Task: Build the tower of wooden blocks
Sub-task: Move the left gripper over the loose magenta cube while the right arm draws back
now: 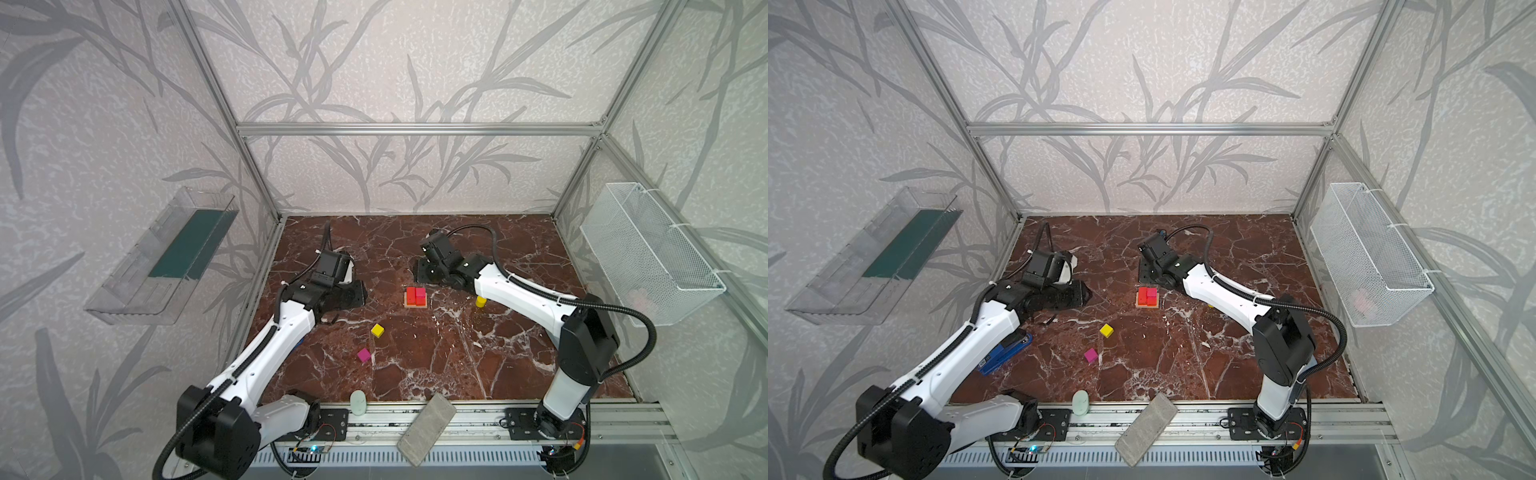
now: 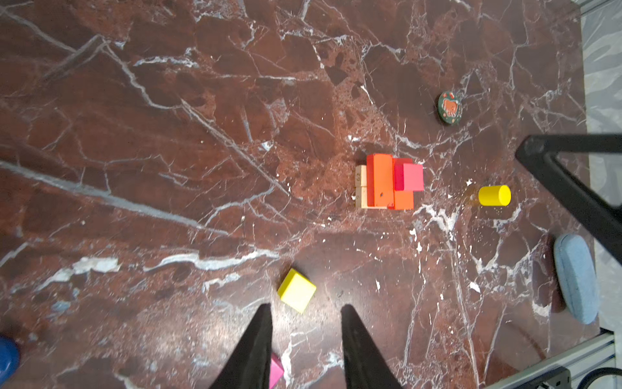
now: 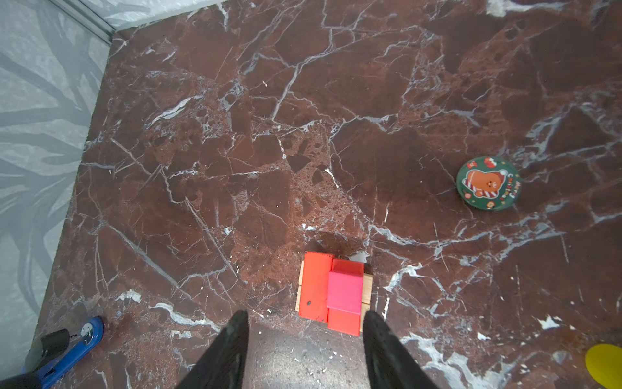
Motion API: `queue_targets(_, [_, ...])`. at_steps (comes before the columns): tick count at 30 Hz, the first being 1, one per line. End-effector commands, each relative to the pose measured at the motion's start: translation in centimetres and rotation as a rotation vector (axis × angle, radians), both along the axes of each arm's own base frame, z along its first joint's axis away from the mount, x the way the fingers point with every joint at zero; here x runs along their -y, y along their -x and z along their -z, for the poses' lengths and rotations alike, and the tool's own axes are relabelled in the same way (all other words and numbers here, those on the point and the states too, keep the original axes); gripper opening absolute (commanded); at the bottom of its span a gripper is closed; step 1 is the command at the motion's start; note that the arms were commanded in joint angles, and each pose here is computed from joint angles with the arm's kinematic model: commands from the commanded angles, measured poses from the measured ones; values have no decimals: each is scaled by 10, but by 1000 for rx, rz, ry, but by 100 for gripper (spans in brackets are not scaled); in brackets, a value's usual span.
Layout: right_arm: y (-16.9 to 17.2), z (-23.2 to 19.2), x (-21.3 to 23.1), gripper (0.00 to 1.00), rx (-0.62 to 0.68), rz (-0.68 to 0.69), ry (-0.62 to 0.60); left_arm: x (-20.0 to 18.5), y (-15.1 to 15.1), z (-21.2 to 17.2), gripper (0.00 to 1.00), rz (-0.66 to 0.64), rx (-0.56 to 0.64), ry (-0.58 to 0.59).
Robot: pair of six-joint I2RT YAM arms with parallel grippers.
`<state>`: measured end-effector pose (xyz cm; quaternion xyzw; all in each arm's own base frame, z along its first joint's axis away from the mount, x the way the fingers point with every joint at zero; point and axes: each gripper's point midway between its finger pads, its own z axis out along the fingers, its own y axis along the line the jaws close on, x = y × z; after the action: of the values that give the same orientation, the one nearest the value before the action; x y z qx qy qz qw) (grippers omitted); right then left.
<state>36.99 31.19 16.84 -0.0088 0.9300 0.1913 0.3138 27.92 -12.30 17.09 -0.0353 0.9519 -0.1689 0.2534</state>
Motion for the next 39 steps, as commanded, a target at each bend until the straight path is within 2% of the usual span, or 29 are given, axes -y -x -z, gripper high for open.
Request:
queue_targets(1, [5,-21,-2,56,58,-36,-70,-20,35,1,37,-34,-72,-117])
queue_targets(7, [15,-17,16,56,81,-6,-105,-8,67,17,42,-46,-140,-126])
queue_targets(14, [28,-27,39,56,130,24,-119,6,82,51,48,-94,-231,-167])
queue_targets(19, [35,-35,62,58,174,65,-116,6,91,78,49,-132,-287,-213])
queue_targets(23, [36,-37,77,58,193,99,-130,7,100,96,50,-162,-324,-199])
queue_targets(30, [34,-32,82,58,186,110,-131,0,108,111,54,-242,-323,-180])
queue_targets(39, [31,-26,81,58,169,109,-132,7,103,125,58,-250,-342,-184])
